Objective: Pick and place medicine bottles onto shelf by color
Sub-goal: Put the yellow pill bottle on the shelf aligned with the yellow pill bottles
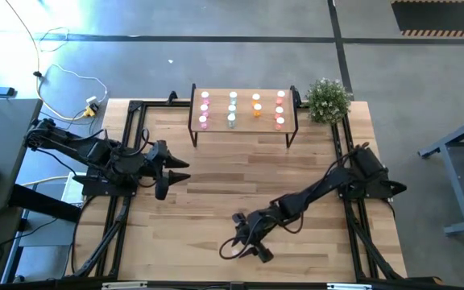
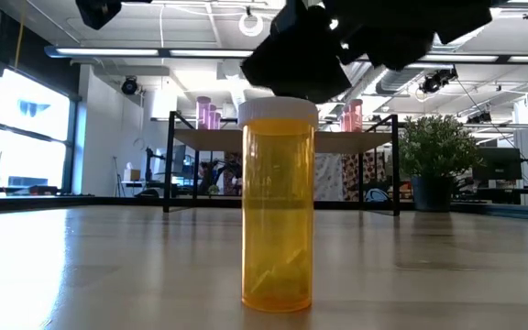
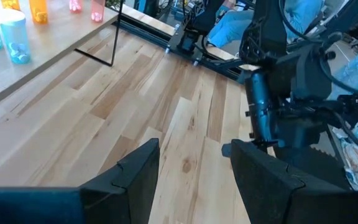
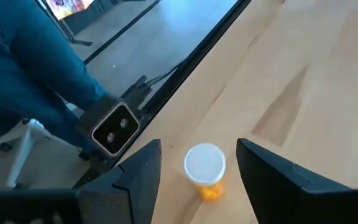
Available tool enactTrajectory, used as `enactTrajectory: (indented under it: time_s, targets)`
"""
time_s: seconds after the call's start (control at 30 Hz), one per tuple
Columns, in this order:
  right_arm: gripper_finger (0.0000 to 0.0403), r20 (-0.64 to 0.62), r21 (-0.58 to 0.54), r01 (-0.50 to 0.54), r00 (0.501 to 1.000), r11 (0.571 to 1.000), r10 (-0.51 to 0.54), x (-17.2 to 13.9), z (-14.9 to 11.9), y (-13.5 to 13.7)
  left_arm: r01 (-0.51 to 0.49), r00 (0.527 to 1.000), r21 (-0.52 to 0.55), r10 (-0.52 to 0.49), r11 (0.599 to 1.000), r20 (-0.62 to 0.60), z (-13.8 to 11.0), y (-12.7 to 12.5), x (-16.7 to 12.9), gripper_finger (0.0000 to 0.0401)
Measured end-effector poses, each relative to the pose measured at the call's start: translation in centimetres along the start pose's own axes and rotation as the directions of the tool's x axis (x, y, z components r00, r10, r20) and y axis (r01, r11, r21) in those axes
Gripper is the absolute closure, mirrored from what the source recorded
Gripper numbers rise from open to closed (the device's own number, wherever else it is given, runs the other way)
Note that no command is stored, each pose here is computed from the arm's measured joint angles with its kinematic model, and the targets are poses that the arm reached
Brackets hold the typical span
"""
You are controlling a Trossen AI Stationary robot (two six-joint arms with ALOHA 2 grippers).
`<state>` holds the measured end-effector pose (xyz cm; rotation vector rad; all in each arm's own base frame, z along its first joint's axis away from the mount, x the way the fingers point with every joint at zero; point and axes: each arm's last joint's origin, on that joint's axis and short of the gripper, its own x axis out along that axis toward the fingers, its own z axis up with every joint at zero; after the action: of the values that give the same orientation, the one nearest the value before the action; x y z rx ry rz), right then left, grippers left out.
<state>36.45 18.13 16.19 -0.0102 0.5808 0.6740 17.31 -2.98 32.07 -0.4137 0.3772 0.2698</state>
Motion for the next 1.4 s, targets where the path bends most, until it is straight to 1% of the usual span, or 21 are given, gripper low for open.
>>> enactTrajectory:
  time_s: [0.37, 0.57, 0.8, 1.23, 1.4]
  targets:
    - [0.0203, -0.036, 0.003, 0.013, 0.999, 1.000, -0.013, 1.9, -1.9, -0.2, -0.011, 1.000, -0.002, 0.011, 1.000, 0.006, 0.0, 0.0, 0.0, 0.0215]
    - [0.0203, -0.023, 0.000, 0.037, 0.999, 0.999, -0.037, 2.0, -2.0, -0.3, -0.019, 1.000, -0.001, 0.019, 1.000, 0.008, 0.0, 0.1, 0.0, 0.0215]
    - [0.0203, -0.023, -0.025, 0.030, 0.999, 0.999, -0.030, 2.0, -2.0, -0.3, -0.025, 1.000, 0.004, 0.025, 1.000, -0.002, -0.1, 0.1, 0.0, 0.0215]
    - [0.0203, -0.015, -0.032, 0.027, 0.999, 0.999, -0.028, 2.0, -1.9, -0.3, -0.047, 0.999, 0.022, 0.047, 0.999, 0.012, -0.1, 0.2, 0.0, 0.0215]
    - [0.0218, -0.016, -0.030, 0.024, 1.000, 0.999, -0.024, 2.1, -1.9, -0.2, -0.047, 0.999, 0.022, 0.046, 0.999, 0.012, -0.1, 0.2, 0.0, 0.0215]
